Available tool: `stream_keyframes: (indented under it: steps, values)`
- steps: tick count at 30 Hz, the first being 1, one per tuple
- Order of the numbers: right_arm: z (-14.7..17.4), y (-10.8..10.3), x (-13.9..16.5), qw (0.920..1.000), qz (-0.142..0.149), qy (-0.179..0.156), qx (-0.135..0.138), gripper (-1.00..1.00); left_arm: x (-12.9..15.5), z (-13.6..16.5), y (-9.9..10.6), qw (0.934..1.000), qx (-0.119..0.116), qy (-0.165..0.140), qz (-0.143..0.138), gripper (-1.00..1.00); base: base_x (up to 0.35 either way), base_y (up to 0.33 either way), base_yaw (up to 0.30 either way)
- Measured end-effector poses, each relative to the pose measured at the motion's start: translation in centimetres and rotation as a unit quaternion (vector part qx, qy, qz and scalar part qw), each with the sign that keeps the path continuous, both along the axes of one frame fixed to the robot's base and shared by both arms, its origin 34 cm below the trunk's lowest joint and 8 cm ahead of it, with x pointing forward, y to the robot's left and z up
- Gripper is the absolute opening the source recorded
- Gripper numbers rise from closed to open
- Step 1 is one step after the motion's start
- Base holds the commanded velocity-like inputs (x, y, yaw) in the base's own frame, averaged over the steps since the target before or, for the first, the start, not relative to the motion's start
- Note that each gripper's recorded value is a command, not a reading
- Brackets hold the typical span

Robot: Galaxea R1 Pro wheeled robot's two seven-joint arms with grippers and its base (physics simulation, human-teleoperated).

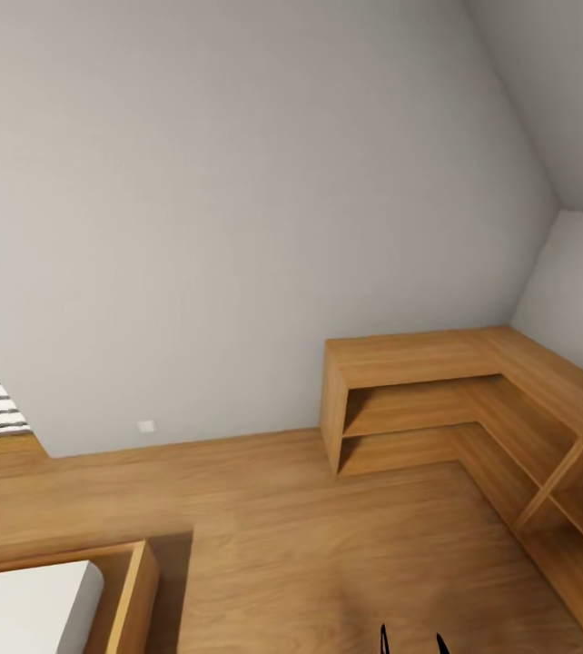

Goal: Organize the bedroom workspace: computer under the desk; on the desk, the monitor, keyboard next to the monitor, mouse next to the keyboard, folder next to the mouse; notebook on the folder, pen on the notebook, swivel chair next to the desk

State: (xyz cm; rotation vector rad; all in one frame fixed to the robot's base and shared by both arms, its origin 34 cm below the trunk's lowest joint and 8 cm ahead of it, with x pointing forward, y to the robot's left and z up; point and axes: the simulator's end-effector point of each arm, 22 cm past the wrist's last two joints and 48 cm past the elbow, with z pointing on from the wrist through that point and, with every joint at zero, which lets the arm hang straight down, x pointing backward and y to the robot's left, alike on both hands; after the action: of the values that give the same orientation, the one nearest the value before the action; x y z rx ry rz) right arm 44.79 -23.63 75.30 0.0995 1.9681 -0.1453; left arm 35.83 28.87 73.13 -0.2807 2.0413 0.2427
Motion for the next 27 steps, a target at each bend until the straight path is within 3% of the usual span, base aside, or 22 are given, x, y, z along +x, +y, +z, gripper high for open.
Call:
stream_keyframes:
  steps: [27]
  values:
    - [0.37,0.09,0.28,1.0,0.001,-0.006,0.0,1.0,0.24,0.24,0.07,1.0,0.001,-0.005,0.0,1.0,0.328,0.0,-0.264]
